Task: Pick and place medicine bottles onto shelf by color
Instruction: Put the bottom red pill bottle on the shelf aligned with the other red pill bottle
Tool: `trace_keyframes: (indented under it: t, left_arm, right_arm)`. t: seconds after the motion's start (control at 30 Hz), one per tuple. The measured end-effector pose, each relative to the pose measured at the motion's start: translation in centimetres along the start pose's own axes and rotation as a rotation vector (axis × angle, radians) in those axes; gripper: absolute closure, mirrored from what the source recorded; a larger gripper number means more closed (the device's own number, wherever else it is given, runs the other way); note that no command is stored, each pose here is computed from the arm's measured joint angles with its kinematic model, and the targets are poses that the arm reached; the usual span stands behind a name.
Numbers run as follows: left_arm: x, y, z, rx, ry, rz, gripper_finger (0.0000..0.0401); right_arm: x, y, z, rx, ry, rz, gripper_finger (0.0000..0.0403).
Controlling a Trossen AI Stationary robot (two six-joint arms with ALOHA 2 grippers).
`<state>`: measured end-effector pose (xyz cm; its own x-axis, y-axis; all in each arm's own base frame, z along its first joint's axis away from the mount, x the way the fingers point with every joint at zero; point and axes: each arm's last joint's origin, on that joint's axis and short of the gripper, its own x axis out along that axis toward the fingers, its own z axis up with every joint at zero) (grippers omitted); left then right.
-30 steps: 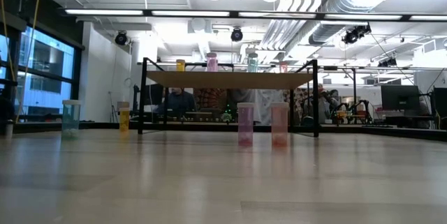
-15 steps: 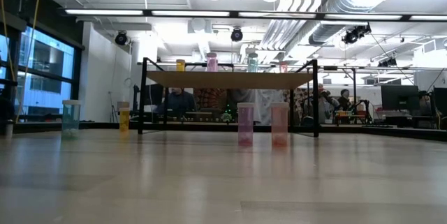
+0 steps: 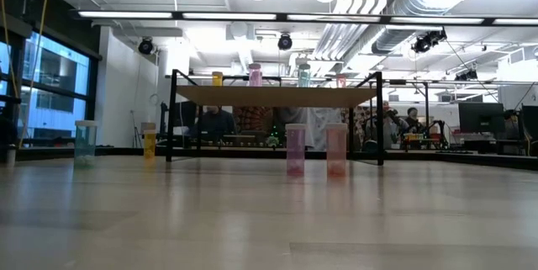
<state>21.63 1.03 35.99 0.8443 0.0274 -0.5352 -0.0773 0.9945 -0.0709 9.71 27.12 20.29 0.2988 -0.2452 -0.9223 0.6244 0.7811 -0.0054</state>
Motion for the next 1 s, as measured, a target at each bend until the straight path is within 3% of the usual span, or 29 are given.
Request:
trace_keyframes:
  t: [0.67, 1.0]
  left_arm:
    - [0.0, 0.0, 0.0, -0.026, 0.000, 0.000, 0.0206]
    - [0.0, 0.0, 0.0, -0.026, -0.001, 0.000, 0.0206]
  right_arm:
    - [1.3, -0.1, -0.4, 0.065, 0.009, 0.022, 0.0233]
    - [3.5, -0.9, -0.9, 0.110, -0.029, 0.035, 0.0233]
